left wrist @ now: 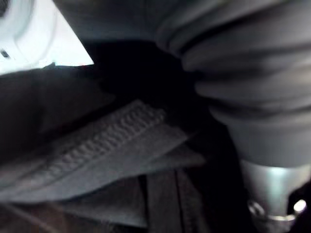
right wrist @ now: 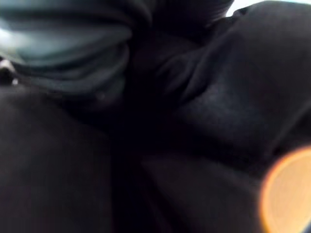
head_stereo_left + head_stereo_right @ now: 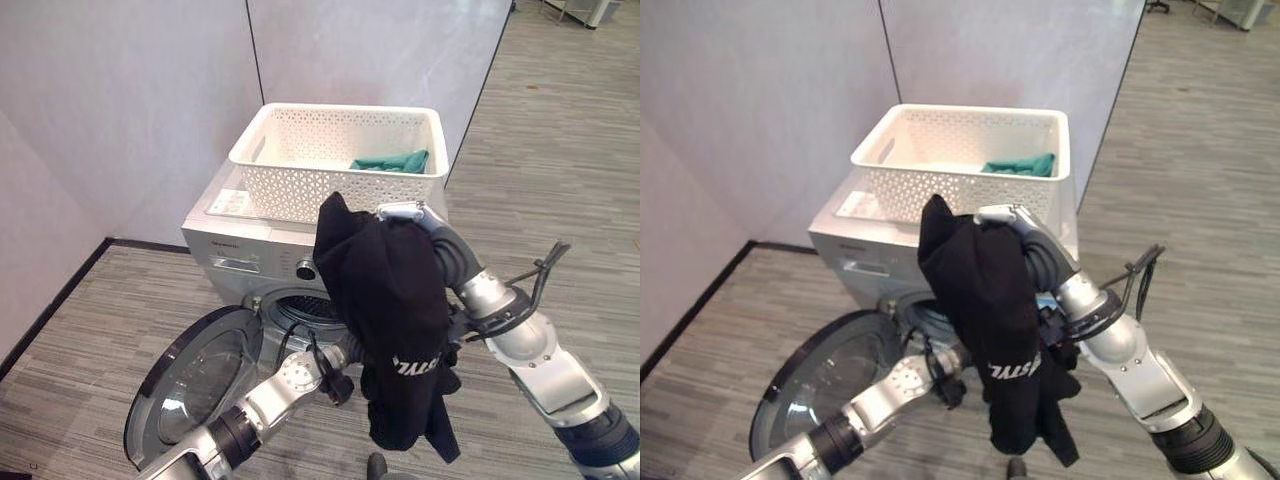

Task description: Grab the laundry basket,head to the washer,open it,put in the laundry and shut it.

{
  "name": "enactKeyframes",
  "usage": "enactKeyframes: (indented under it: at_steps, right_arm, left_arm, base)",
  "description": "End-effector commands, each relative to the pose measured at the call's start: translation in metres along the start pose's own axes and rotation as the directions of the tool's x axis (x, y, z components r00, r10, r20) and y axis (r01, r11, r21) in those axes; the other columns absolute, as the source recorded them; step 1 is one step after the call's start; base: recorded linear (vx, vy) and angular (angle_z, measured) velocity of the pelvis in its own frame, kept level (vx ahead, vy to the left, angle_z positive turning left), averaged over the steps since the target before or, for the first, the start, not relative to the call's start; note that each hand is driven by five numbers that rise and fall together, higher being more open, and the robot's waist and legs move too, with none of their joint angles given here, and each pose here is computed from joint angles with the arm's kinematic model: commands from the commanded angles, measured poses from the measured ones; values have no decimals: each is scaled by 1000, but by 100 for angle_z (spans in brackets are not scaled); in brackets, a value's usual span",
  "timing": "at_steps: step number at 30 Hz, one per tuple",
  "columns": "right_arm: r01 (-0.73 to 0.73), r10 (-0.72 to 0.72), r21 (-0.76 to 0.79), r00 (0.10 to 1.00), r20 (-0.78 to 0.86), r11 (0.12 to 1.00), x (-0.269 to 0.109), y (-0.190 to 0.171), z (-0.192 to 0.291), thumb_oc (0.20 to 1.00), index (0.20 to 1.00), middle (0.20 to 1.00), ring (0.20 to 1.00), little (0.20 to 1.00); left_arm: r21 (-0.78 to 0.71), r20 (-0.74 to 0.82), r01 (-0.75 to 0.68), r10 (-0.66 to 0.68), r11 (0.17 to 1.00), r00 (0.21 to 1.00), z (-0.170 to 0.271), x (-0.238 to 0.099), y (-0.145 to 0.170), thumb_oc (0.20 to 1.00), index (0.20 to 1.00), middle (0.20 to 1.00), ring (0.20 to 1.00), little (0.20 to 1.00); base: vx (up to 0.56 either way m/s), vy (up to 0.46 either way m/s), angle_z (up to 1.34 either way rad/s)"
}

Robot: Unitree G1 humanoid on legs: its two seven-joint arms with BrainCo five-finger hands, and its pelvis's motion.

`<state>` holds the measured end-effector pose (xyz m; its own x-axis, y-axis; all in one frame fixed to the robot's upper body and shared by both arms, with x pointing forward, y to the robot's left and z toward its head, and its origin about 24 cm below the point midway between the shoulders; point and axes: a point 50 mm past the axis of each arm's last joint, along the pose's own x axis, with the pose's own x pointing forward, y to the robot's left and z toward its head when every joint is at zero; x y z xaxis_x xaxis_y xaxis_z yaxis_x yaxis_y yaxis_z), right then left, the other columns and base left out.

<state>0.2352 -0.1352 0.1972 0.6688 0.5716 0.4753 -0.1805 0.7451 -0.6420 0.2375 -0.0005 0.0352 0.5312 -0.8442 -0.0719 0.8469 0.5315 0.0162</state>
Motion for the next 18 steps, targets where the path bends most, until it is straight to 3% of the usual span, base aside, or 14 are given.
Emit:
enactKeyframes:
  at_steps: [1,8,18]
  right_arm:
    - [124,-118,-85,991,68,989,8,-23,9,200,200,200,200,200]
    - [158,-146,-188,986,78,969,16,-35,9,200,200,200,200,200]
    - [250,-225,-212,965,138,945,15,-44,16,200,200,200,200,200]
  left_arm:
    - [29,17,85,-86,996,996,11,14,-6,1000,1000,1000,1000,1000]
    - [123,7,181,-183,976,983,16,3,-12,1000,1000,1000,1000,1000]
    - [322,139,112,-164,940,977,41,-22,-3,1000,1000,1000,1000,1000]
  base:
    - [0,0,0]
    - [-94,9,2]
    - [-40,-6,5]
